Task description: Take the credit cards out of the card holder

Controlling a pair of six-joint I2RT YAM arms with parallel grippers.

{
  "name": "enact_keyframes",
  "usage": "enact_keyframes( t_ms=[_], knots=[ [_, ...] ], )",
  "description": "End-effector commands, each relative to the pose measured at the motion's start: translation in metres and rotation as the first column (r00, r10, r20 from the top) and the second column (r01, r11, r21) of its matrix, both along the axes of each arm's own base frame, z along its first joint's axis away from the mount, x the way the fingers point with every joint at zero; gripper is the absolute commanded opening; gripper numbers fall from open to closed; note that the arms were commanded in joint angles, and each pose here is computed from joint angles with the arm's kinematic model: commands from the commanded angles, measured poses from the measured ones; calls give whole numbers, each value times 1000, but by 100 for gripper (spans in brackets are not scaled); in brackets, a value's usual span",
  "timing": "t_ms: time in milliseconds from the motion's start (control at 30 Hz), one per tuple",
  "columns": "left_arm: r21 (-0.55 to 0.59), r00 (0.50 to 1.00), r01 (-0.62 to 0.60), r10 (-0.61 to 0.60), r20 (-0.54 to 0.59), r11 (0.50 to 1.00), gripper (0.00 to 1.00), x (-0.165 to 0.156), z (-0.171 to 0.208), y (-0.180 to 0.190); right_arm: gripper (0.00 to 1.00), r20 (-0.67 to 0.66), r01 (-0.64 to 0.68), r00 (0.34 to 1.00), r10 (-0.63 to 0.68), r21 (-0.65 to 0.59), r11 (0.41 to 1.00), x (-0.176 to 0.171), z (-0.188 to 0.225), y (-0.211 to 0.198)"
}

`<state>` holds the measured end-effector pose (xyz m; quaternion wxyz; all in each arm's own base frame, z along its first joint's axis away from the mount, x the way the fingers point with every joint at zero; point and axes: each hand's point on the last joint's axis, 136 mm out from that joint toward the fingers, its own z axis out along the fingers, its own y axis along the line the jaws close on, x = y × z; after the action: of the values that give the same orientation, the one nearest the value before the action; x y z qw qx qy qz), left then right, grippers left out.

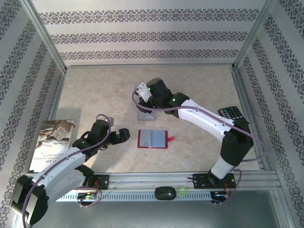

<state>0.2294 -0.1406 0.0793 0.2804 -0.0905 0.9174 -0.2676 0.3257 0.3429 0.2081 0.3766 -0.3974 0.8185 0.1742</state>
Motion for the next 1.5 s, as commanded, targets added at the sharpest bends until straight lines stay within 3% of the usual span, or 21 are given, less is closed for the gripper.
enact_keyframes(
  t_ms=[0, 133, 267, 667, 1000, 1200, 1467],
  knots=[
    [-81, 999, -15, 19, 41, 997, 100, 13, 9, -7, 43, -140, 199, 973, -185, 96, 975, -14, -17, -6],
    [-109, 998, 9, -3, 56, 994, 100, 18, 14, -15, 45, -202, 315, 933, -298, 58, 947, -41, -44, -24],
    [-67, 998, -1, 5, 55, 998, 99, 16, 14, -8, 46, -255, 360, 899, -356, -33, 932, -64, -80, -31],
    [-50, 998, -37, 40, 53, 998, 100, -2, 9, 7, 45, -237, 272, 900, -365, -349, 897, -92, -152, -6],
    [-41, 997, -36, 39, 62, 999, 99, -4, 12, 10, 44, -276, 195, 906, -322, -402, 894, -107, -177, 4],
    [-44, 998, -36, 38, 59, 998, 97, -3, 12, 9, 34, -294, 187, 896, -332, -428, 884, -113, -195, -1],
    [-76, 999, 28, -26, 34, 997, 82, -4, 11, -5, 4, -289, 185, 914, -284, -328, 927, -113, -184, 5]
  ],
)
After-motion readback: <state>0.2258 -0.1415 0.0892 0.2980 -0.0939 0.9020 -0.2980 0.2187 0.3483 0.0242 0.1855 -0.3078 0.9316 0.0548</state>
